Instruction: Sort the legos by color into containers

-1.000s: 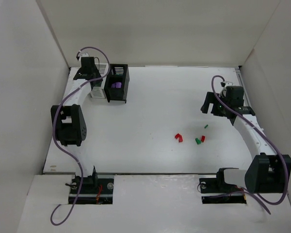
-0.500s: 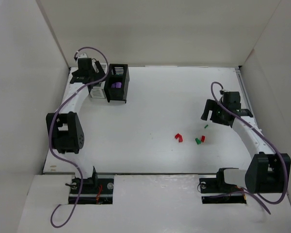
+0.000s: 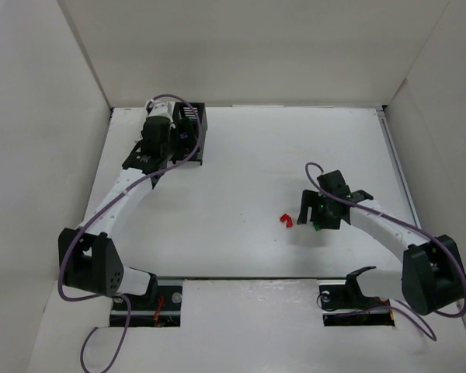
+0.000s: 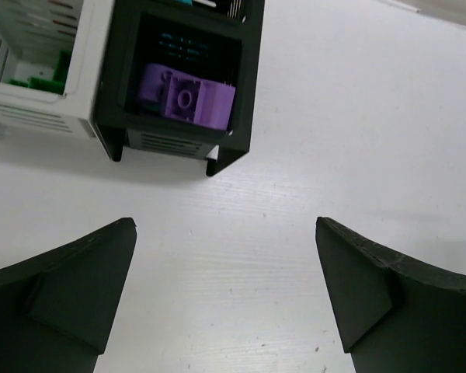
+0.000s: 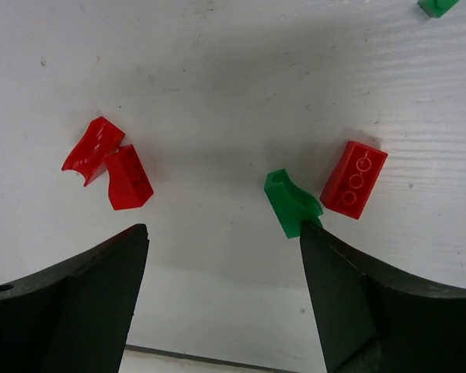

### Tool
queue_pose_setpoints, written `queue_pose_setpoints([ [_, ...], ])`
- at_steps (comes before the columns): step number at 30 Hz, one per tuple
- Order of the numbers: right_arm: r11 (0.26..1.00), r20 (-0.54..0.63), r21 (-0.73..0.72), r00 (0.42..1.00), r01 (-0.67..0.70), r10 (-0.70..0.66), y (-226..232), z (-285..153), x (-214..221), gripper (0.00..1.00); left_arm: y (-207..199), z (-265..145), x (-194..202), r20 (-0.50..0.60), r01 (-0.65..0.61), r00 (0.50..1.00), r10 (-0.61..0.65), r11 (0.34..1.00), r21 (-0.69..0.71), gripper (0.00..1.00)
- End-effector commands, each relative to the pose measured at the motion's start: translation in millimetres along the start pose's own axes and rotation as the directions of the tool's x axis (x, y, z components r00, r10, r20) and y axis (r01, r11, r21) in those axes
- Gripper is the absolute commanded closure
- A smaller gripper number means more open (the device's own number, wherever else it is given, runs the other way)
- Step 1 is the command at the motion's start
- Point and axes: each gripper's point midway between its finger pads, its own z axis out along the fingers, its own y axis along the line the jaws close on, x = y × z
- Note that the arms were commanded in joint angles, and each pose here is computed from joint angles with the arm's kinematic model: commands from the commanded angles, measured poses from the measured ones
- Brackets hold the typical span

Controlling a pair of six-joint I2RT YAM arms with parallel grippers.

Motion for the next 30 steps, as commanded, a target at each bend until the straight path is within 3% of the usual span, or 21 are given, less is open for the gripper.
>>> queue_pose_setpoints([
  [1,0.994,0.027,0.064,0.996,-0.088,0.087,-9,4,5,0.16,-11,-14,-13,0.065,0.018,0.998,-0.021,0.999,0.038,0.00],
  [7,0.991,0.067,0.061,0.991,-0.117,0.113,-13,-7,8,0.16,-15,-19,-14,0.080,0.014,0.997,-0.019,0.998,0.054,0.00],
  [15,0.996,0.134,0.059,0.990,-0.060,0.051,-15,-35,-2,0.16,-23,-14,-11,0.065,0.021,0.998,-0.027,0.995,0.093,0.00],
  [20,0.987,0.068,0.128,0.993,-0.101,0.092,-28,-24,12,0.16,-22,-13,-9,0.065,0.021,0.998,-0.027,0.995,0.093,0.00],
  [30,0.984,0.090,0.112,0.988,-0.138,0.129,-20,0,-4,0.22,-17,-12,-5,0.056,0.021,0.998,-0.025,0.997,0.068,0.00],
])
